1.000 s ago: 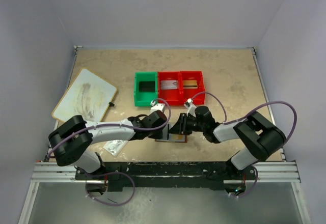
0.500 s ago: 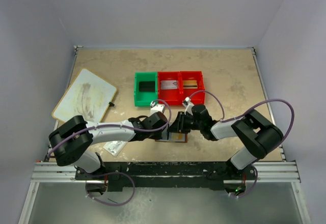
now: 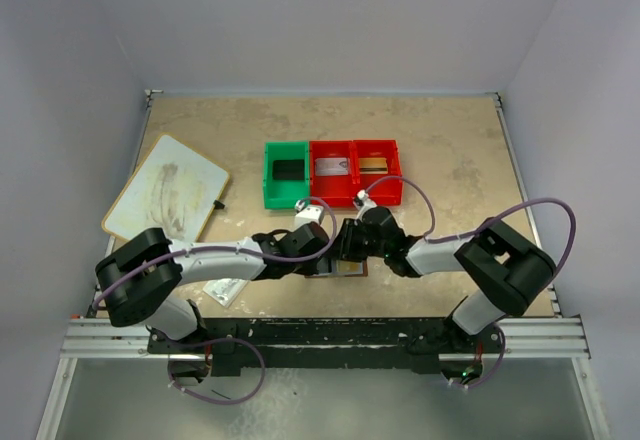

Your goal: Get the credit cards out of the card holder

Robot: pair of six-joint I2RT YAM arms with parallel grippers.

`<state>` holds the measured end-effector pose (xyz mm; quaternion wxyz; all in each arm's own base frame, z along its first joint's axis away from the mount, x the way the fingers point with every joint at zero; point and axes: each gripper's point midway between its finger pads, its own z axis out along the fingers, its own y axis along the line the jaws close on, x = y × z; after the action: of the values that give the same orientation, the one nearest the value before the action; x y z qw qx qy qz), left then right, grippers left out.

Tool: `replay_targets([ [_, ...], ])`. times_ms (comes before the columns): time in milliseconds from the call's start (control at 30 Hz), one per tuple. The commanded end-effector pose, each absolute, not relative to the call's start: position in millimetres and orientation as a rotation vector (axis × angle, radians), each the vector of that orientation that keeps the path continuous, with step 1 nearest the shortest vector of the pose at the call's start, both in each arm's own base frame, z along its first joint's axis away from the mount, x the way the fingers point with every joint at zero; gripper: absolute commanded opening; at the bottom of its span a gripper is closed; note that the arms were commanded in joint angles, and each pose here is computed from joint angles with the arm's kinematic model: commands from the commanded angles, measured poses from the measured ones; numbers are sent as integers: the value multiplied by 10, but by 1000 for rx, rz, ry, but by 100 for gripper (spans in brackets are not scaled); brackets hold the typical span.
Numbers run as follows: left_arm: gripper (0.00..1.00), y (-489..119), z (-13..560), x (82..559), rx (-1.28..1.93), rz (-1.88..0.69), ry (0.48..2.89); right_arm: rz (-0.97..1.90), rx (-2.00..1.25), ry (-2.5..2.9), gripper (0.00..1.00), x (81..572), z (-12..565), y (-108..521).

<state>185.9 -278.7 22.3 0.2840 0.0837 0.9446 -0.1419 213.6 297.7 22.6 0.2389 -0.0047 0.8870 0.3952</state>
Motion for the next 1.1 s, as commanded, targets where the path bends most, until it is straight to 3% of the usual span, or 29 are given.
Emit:
replay_targets([
  [0,8,-2645,41,1761,216,-319,2570,1019,24,2452,25,2100,156,2925],
  [167,8,-2651,49,1769,212,-318,2565,1099,-22,2429,7,2037,239,2991],
  [300,8,-2632,63,1774,206,-307,2561,1157,-12,2418,2,1972,314,2993],
  [900,7,-2613,70,1771,211,-292,2559,1160,45,2411,3,1973,335,2774],
  [1067,6,-2617,72,1771,212,-292,2558,1223,29,2393,8,1968,385,2800],
])
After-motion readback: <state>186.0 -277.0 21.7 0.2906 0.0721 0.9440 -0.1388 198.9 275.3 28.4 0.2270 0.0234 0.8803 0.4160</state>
